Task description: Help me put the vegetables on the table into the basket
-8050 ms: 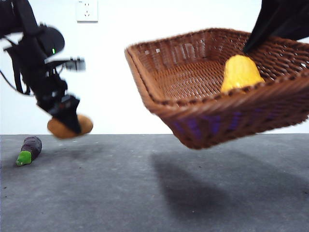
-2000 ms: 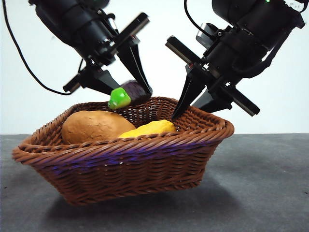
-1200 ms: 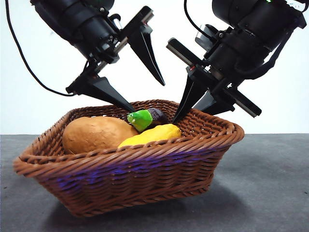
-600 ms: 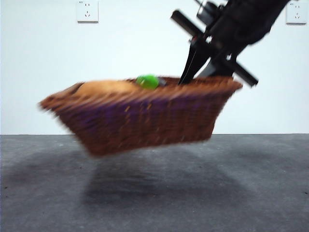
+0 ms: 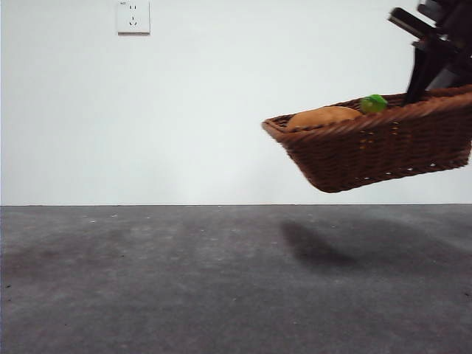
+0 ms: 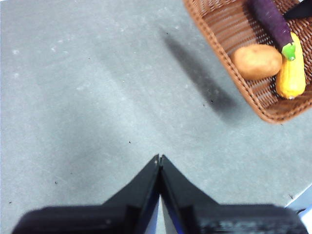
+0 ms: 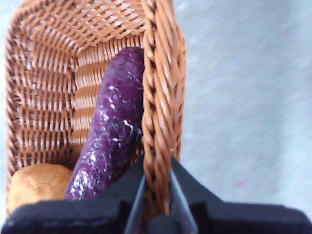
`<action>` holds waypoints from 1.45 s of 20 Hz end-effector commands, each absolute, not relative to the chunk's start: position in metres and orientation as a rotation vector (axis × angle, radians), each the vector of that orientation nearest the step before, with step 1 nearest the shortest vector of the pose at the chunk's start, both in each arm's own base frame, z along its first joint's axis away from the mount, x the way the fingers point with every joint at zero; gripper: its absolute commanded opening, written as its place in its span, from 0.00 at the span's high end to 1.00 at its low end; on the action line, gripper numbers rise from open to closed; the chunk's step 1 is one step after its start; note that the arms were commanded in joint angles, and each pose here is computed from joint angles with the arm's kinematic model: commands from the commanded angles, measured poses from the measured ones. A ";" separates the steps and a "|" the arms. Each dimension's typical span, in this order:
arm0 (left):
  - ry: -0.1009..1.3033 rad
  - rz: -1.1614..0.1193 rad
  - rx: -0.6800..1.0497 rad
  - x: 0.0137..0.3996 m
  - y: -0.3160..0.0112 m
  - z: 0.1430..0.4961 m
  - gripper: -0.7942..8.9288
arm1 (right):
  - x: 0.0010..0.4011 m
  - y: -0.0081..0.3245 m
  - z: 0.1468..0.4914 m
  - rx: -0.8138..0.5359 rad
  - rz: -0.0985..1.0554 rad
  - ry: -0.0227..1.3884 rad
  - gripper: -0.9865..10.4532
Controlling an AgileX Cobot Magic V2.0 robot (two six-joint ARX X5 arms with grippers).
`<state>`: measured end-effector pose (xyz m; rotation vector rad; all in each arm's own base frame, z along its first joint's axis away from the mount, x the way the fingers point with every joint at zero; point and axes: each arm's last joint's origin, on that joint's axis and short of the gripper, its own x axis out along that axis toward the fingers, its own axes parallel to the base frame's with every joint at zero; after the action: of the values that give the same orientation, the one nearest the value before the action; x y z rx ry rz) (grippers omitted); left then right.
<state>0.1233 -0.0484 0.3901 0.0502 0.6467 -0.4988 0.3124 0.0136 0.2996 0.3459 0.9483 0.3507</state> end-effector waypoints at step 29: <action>0.657 -0.501 0.051 0.142 -0.055 0.385 0.93 | 0.363 -0.019 0.171 0.314 0.345 1.102 0.92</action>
<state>0.1405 -0.0545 0.3870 0.0491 0.6567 -0.5013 0.3619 -0.0214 0.1779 0.3452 1.0937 0.3281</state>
